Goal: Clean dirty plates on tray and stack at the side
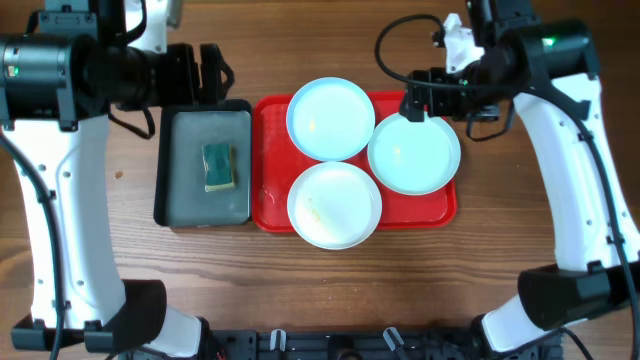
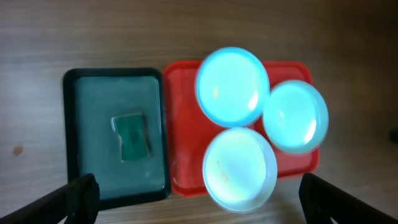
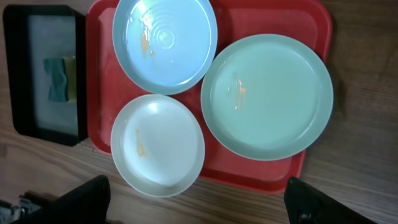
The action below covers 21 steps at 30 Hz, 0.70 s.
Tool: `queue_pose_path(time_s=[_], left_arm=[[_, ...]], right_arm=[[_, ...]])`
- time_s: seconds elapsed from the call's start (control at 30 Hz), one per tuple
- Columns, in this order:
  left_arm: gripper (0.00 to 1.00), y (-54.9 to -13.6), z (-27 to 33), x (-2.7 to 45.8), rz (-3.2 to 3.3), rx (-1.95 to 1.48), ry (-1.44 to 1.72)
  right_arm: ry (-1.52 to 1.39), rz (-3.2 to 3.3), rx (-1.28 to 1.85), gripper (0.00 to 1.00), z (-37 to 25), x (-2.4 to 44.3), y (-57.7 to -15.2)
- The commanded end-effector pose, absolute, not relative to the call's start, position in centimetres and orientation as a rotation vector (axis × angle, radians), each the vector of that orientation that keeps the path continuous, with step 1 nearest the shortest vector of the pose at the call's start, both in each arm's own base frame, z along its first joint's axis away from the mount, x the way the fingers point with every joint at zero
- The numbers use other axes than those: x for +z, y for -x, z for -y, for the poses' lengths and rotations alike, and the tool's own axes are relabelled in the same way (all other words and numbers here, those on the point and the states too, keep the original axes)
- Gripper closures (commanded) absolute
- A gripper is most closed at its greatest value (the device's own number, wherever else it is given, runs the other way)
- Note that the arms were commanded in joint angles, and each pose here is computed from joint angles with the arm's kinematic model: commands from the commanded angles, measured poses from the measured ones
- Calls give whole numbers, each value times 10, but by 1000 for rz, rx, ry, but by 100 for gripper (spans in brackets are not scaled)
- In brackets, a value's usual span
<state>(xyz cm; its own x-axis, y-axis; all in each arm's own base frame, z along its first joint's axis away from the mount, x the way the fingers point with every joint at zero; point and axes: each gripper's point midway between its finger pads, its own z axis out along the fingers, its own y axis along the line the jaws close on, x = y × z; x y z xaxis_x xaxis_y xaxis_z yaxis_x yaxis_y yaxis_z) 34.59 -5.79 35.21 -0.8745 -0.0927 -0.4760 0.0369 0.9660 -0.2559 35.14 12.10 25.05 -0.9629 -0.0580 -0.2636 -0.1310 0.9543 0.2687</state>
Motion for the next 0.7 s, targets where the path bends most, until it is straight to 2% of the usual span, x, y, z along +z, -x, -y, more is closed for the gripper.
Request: queue_pose_path(time_s=[0.0,0.3,0.37,0.43,0.47,0.5,0.53,0.67], left_arm=[[0,-363,20,340,-2606,-192,421],[0,-369,22,338,-2606,-232,421],[6,-369,22,337,-2609,-231,421],[21,-367,22,336,-2615,-230,423],[45,-367,22,336,-2619,-229,423],[83,-365,22,335,-2626,-228,425],[96,-363,22,333,-2637,-226,427],[96,-359,22,332,-2651,-224,434]], right_arm=[[109,-2887,448,10,-136,235,-359],[168,-2903,429,11,-157,199,-381],[166,-2914,428,11,-158,194,-383],[164,-2934,424,11,-159,186,-384],[164,-2944,421,11,-159,183,-384],[166,-2957,419,11,-160,179,-384],[171,-2971,415,11,-161,174,-383],[204,-3011,408,11,-172,157,-381]])
